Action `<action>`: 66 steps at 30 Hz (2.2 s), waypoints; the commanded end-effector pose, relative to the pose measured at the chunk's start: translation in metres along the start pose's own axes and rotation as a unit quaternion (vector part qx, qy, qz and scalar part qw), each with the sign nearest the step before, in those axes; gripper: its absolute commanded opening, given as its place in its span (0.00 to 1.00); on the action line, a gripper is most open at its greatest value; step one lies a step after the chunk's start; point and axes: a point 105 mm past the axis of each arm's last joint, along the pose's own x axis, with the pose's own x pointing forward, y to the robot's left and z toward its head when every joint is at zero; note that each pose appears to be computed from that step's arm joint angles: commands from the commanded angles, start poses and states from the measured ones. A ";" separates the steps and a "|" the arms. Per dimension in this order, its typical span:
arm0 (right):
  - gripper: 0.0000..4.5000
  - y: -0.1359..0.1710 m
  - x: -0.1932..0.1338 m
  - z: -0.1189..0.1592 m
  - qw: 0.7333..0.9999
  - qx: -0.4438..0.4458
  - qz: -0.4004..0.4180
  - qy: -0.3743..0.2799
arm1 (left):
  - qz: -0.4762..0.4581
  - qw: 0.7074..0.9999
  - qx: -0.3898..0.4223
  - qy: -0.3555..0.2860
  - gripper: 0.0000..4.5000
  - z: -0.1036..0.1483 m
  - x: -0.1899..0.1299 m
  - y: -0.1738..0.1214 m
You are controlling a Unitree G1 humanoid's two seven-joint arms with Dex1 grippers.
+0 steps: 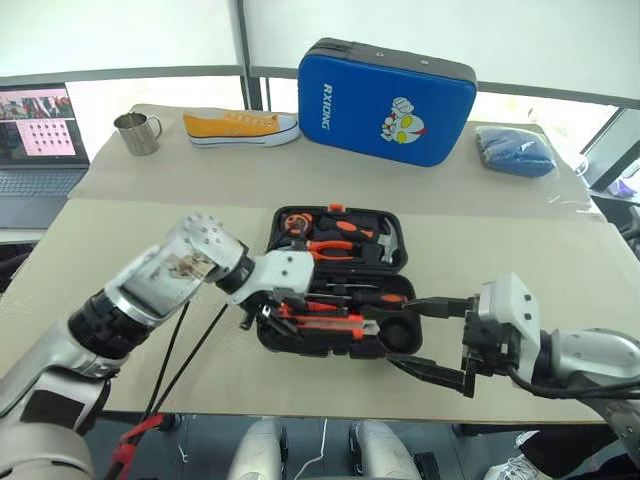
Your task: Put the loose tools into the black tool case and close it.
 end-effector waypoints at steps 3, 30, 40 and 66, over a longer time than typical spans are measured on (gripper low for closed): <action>1.00 0.005 -0.002 0.007 1.000 -0.013 -0.009 -0.006 | 0.035 0.997 -0.020 0.060 0.37 -0.008 0.006 0.014; 1.00 0.002 -0.002 0.005 1.000 -0.010 -0.018 -0.011 | 0.033 0.998 -0.035 0.044 0.97 -0.004 0.004 0.014; 1.00 -0.002 -0.002 0.006 1.000 -0.017 -0.014 -0.010 | 0.088 0.995 -0.027 -0.036 0.81 0.021 -0.006 0.036; 1.00 0.001 -0.004 0.005 1.000 -0.013 -0.021 0.000 | -0.008 0.999 0.025 0.033 0.00 -0.011 0.031 0.005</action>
